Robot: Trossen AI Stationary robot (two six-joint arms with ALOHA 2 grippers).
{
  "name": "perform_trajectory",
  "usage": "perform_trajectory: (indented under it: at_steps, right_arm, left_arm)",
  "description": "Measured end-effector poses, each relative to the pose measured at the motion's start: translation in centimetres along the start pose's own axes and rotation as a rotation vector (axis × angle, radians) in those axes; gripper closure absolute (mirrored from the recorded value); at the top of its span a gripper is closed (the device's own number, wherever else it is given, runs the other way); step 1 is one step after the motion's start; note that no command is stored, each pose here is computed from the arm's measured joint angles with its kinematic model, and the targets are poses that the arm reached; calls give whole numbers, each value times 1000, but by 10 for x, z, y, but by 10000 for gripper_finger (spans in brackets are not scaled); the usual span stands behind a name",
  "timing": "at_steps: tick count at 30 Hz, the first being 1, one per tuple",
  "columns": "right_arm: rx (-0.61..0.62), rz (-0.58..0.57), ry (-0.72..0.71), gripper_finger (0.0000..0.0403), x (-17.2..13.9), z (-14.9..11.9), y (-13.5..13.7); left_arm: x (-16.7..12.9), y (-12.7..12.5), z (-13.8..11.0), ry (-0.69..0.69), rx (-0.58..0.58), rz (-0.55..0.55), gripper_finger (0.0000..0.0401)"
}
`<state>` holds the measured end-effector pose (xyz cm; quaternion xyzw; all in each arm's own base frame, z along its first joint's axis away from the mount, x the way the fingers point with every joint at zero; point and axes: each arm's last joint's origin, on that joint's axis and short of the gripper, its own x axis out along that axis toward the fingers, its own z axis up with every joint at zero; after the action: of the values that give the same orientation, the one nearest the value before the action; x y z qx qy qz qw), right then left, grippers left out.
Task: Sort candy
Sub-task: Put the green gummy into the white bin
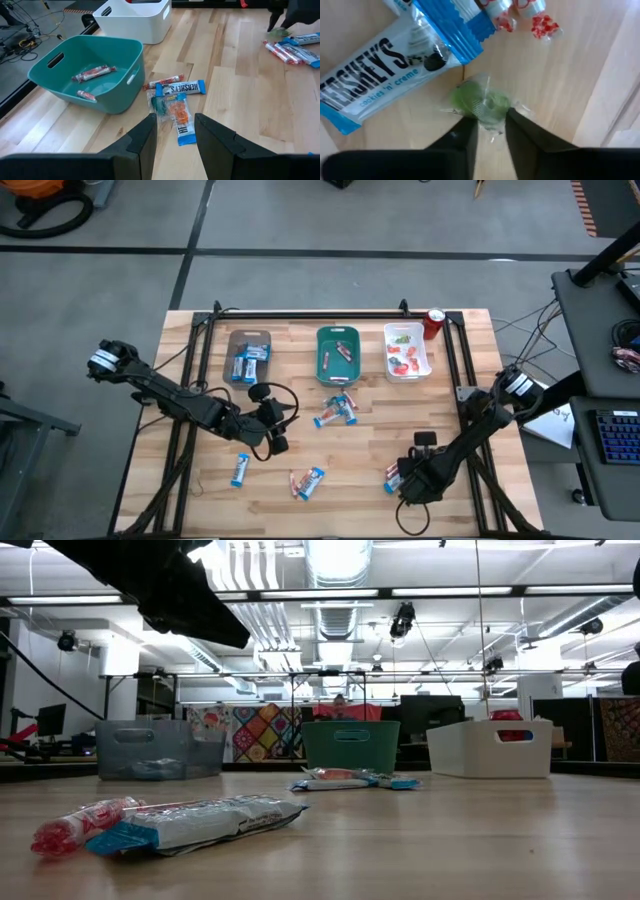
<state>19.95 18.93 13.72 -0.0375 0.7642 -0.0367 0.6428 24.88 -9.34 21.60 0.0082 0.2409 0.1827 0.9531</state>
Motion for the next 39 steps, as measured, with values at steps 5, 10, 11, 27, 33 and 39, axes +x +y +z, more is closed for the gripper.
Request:
perform_trajectory:
  at_steps: [5, 10, 11, 27, 33, 39]
  right_arm:
    - [18, 12, -28, 386, -8, -3, -3]
    - [74, 12, -83, 393, -25, -11, -11]
    - [89, 9, -109, 393, -30, -13, -13]
    - [268, 25, -1067, 394, -124, -8, -43]
    - [185, -85, -1385, 394, -148, 16, -43]
    - [508, -310, -1547, 394, -143, 49, -59]
  left_arm:
    - [0, 0, 0, -3, -3, -1, 285]
    - [0, 0, 1, -6, -7, -3, 285]
    - [0, 0, 1, -9, -9, -4, 285]
    - [-1, -7, 16, -125, -17, -116, 285]
    - [-4, -10, 28, -230, -2, -166, 285]
    - [-11, -14, 49, -433, 13, -262, 285]
